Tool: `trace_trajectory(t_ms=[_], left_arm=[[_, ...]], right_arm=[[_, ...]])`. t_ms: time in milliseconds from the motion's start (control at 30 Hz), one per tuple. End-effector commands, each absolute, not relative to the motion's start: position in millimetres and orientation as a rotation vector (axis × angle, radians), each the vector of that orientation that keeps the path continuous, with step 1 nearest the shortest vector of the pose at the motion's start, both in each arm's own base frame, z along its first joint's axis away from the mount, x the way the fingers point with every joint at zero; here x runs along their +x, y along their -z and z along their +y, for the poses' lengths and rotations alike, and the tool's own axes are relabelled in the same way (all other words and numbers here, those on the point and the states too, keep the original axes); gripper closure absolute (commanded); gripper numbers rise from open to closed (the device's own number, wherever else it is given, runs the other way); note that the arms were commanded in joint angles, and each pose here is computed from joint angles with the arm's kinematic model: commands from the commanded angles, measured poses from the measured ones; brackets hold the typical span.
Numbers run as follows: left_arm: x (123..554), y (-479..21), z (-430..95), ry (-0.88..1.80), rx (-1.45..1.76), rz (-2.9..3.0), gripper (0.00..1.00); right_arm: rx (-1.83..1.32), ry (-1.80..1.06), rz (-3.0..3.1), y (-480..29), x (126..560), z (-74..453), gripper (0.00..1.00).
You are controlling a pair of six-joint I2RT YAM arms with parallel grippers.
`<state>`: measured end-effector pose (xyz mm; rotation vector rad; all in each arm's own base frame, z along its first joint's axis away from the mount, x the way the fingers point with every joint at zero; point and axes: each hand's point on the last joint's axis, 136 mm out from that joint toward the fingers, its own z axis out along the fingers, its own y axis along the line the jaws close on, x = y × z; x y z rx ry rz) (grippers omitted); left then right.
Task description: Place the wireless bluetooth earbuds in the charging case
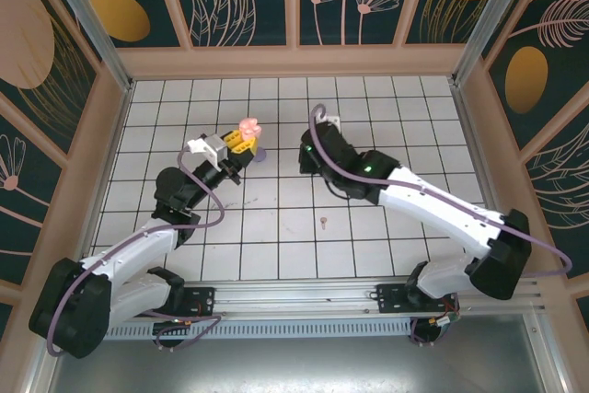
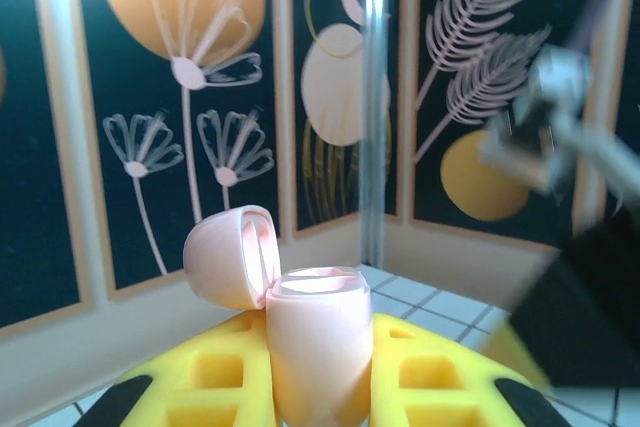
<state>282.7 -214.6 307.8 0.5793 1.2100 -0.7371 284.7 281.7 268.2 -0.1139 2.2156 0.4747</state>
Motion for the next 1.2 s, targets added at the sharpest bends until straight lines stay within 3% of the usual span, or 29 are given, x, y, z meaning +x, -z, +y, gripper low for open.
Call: trace_trajectory(t_ms=[0, 167, 400, 1167], left_arm=[[264, -307, -226, 0.771, 0.707, 1.123, 1.00], [258, -300, -234, 0.810, 0.764, 1.100, 1.00], [256, -299, -244, 0.827, 0.835, 1.044, 1.00], [259, -319, -270, 0.894, 0.934, 0.911, 1.00]], right_arm=[[-0.207, -0.487, 2.043, -329, 293, 279, 0.85], [-0.317, -0.544, 1.903, -378, 290, 289, 0.85], [-0.484, -0.613, 1.766, -401, 276, 307, 0.85], [-0.712, -0.666, 1.683, -382, 245, 341, 0.86]])
